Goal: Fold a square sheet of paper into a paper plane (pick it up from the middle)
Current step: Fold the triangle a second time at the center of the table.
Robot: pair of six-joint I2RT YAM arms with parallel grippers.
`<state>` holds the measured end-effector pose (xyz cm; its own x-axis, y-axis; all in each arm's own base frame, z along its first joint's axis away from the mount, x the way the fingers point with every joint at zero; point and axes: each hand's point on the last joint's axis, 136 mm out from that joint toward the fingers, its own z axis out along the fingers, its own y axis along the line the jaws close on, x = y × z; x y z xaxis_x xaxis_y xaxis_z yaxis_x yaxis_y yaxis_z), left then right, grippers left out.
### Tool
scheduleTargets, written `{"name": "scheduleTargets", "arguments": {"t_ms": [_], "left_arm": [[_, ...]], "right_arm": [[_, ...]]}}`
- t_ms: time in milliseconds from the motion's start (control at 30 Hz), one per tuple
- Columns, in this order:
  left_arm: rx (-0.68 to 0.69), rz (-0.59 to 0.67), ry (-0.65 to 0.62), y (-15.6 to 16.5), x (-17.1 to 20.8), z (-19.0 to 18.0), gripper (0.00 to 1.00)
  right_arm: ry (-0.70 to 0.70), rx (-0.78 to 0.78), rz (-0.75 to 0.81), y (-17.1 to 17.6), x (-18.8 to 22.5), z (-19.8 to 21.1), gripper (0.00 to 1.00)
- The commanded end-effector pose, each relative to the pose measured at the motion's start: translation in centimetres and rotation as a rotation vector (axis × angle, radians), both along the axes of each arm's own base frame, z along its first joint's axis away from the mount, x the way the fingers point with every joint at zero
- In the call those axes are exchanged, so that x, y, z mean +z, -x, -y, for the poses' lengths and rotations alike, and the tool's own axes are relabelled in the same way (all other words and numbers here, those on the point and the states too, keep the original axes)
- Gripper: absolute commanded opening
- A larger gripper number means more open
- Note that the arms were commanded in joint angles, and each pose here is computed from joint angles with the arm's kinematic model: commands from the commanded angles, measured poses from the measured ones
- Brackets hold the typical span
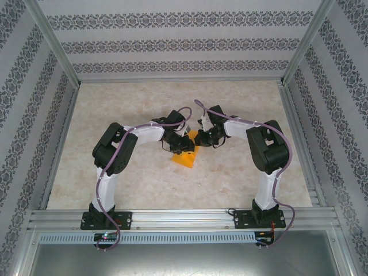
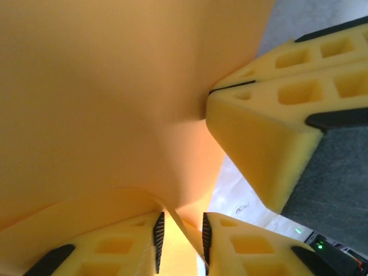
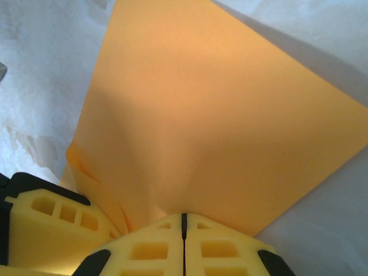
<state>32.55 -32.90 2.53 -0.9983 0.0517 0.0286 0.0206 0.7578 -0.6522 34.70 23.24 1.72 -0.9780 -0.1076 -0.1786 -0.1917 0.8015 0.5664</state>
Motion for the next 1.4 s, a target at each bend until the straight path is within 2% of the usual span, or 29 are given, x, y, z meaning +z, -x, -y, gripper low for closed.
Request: {"name": "scheduleTargets", "arguments": {"t_ms": [0, 233, 433, 500, 633, 900, 1067, 1367], "left_arm": [[-0.011, -0.049, -0.062, 1.3, -2.5, -0.8, 0.37], [-0.013, -0.032, -0.039, 1.3, -2.4, -0.6, 0.47], [-0.017, -0.02, -0.023, 1.4, -2.3, -0.6, 0.47], [-0.017, -0.017, -0.016, 1.4, -2.2, -0.5, 0.44], [-0.013, -0.005, -0.01, 1.4, -2.1, -0.5, 0.29], [-0.021, -0.003, -0.016, 1.8, -2.2, -0.8, 0.17], [-0.024, -0.003, -0.014, 1.8, -2.4, -0.8, 0.12], [-0.034, 0.007, 0.0, 1.8, -2.1, -0.7, 0.1]], "right_arm": [[0.021, 0.01, -0.019, 1.1, -0.2, 0.6, 0.07], [-0.046, -0.016, -0.01, 0.6, 1.1, 0.5, 0.07], [-0.092, -0.053, 0.006, 0.0, 2.2, 1.2, 0.07], [-0.125, -0.075, 0.005, -0.1, 2.7, 1.6, 0.07], [-0.176, -0.095, 0.002, 0.3, 3.6, 1.9, 0.07], [-0.226, -0.086, -0.026, 2.3, 4.5, 1.2, 0.06], [-0.23, -0.068, -0.045, 3.7, 4.5, 0.1, 0.04], [-0.196, -0.048, -0.084, 4.6, 2.4, -0.9, 0.02]]}}
